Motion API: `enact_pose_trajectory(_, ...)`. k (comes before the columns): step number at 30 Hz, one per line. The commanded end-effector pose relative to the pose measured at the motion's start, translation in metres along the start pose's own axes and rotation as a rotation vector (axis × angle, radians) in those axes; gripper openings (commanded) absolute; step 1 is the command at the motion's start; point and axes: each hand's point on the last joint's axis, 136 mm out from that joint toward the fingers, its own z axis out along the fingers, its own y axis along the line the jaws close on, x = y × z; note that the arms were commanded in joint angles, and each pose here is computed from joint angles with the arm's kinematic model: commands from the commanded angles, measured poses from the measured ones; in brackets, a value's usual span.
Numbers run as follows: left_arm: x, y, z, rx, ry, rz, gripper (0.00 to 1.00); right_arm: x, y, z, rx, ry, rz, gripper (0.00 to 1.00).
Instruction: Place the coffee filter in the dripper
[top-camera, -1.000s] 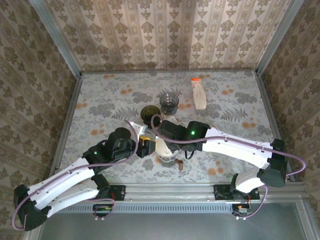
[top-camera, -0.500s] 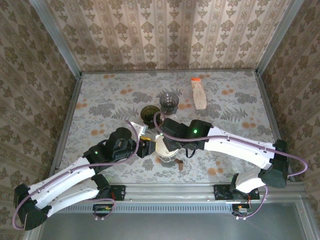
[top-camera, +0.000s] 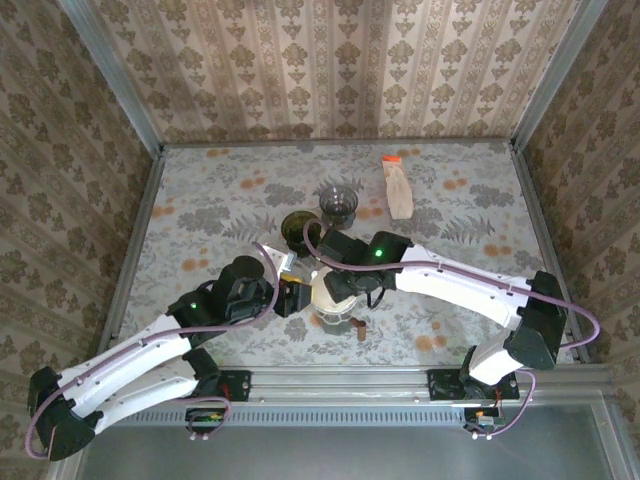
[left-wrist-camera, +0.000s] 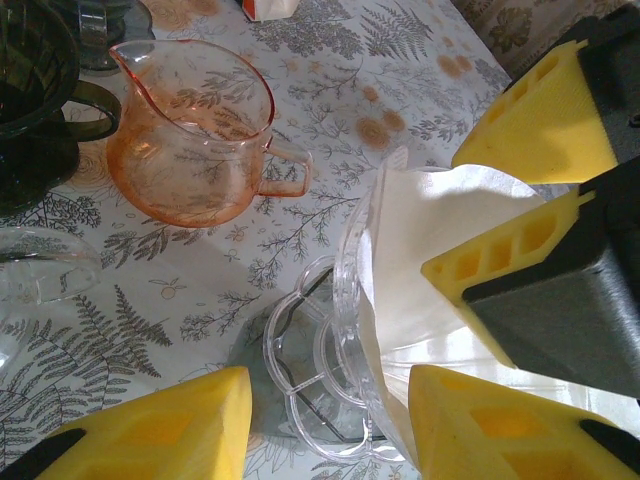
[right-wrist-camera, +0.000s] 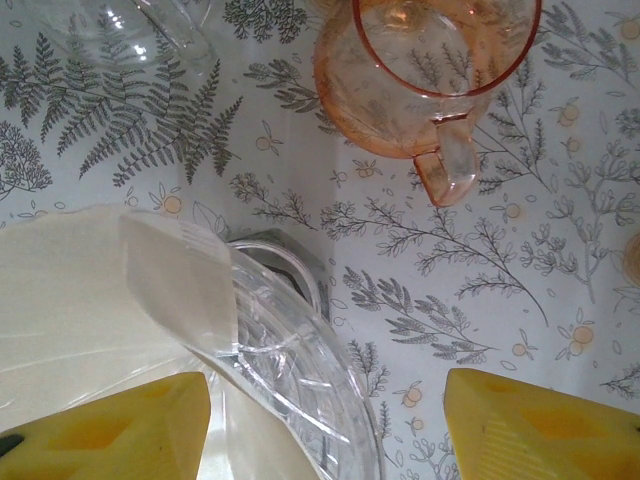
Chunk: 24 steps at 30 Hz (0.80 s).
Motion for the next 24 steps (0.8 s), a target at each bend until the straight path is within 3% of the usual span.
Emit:
enact_pose_trajectory(1,0.004,0.001,0.002,0.007,0.007,-0.018,0.47,0.008,0.002,0.014,-0.003,0.041,-0.015,0.65)
enact_pose_trajectory(24,-0.001,-0.001,0.002,0.021,-0.019,-0.037,0.61,0.028,0.001,0.050,0.032,0.108,-0.016,0.65)
